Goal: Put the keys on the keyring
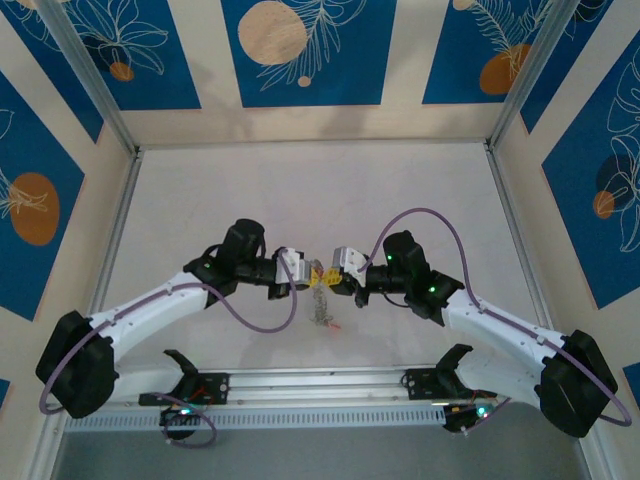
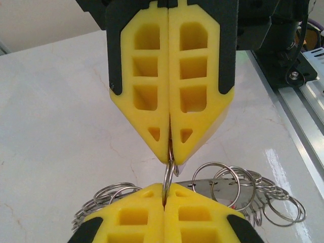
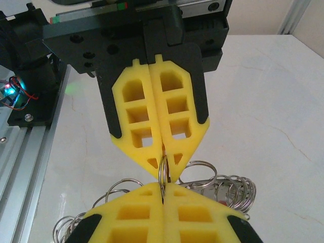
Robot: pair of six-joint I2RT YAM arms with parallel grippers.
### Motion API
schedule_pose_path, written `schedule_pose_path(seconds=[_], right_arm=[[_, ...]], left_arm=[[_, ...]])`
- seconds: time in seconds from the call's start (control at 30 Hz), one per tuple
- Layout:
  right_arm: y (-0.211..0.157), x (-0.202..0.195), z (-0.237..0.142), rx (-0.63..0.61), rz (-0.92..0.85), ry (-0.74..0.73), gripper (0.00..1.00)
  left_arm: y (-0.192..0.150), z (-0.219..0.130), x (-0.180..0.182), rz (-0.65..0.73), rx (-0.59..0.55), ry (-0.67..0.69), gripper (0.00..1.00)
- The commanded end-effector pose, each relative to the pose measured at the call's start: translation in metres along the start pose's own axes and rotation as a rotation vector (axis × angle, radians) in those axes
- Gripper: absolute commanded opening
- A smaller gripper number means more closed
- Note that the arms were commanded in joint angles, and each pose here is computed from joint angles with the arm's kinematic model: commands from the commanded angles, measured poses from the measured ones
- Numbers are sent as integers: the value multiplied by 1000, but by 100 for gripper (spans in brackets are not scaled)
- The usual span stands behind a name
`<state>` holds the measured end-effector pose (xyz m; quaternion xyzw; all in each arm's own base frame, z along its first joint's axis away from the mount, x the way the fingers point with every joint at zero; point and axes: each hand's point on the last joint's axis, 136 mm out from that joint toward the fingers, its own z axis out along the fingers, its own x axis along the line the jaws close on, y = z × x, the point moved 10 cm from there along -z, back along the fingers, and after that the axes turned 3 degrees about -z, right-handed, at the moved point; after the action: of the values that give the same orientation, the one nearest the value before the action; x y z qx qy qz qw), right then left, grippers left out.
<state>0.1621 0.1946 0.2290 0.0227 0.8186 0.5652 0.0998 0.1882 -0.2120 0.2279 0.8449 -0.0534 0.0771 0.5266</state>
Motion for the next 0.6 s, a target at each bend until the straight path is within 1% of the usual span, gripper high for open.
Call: schedule_pose_path(seconds=[0.0, 0.3, 0.57], right_arm=[[38, 0, -5, -161, -107, 41, 0], [39, -2, 4, -158, -116, 50, 0], [34, 0, 8, -149, -105, 62, 0]], left_arm=[[-7, 5, 3, -24, 63, 10, 0], [-3, 10, 3, -15, 46, -18, 0], [1, 11, 2, 2, 18, -11, 0]])
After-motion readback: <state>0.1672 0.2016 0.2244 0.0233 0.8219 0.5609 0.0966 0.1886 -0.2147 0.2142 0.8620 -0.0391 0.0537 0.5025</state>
